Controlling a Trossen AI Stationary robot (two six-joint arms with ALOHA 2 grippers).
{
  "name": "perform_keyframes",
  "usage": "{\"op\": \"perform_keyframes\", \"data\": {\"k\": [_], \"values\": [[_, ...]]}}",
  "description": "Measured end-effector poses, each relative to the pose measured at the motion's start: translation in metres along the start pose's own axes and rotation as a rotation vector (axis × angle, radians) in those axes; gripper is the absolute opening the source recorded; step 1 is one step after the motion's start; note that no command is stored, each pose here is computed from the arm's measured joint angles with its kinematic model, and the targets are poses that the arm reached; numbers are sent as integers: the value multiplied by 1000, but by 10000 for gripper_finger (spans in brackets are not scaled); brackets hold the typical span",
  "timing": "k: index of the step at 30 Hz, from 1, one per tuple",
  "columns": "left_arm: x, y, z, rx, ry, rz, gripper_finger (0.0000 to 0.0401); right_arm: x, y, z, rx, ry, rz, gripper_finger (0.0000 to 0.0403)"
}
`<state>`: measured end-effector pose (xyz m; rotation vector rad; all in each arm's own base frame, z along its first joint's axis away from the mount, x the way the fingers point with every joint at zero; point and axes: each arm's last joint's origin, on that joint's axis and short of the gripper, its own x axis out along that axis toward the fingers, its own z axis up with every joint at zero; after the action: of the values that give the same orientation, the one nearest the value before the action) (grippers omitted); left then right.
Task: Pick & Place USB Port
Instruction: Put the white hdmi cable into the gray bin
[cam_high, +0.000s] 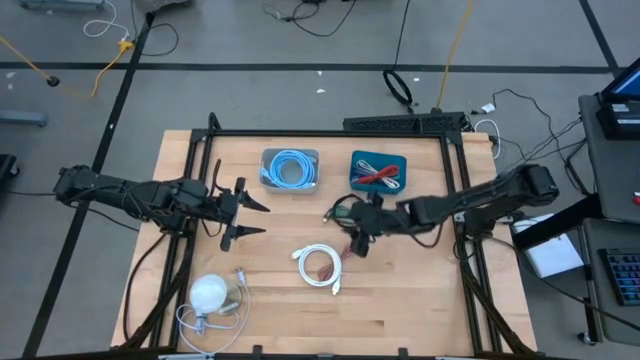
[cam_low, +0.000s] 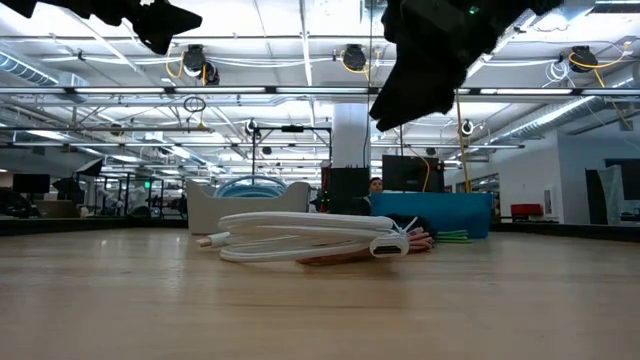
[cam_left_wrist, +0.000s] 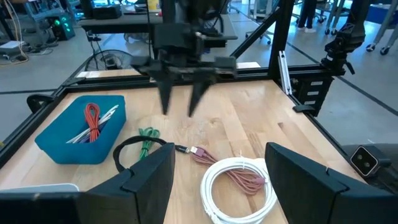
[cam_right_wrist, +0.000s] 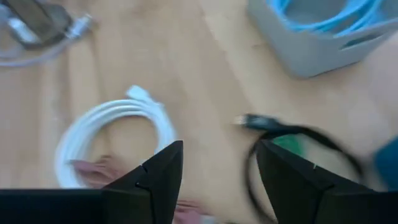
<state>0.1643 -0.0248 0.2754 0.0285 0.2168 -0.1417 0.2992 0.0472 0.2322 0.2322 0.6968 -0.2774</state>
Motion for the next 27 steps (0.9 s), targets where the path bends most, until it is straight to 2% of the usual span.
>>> {"op": "perform_keyframes", "data": {"k": [4,8,17,23,27], "values": [[0,0,0,-2,0,0,255,5,11,-21,98,-52,75,199],[0,0,0,-2,0,0,255,5,20,-38,136,-87,135,199],[4,0,-2,-5,12,0,255,0,36,-47,164,-214,157,199],[7,0,-4,4,30,0,255,29,50,-61,196,-199,154,199],[10,0,-5,7,41,0,255,57,62,-66,122,-131,119,199]]}}
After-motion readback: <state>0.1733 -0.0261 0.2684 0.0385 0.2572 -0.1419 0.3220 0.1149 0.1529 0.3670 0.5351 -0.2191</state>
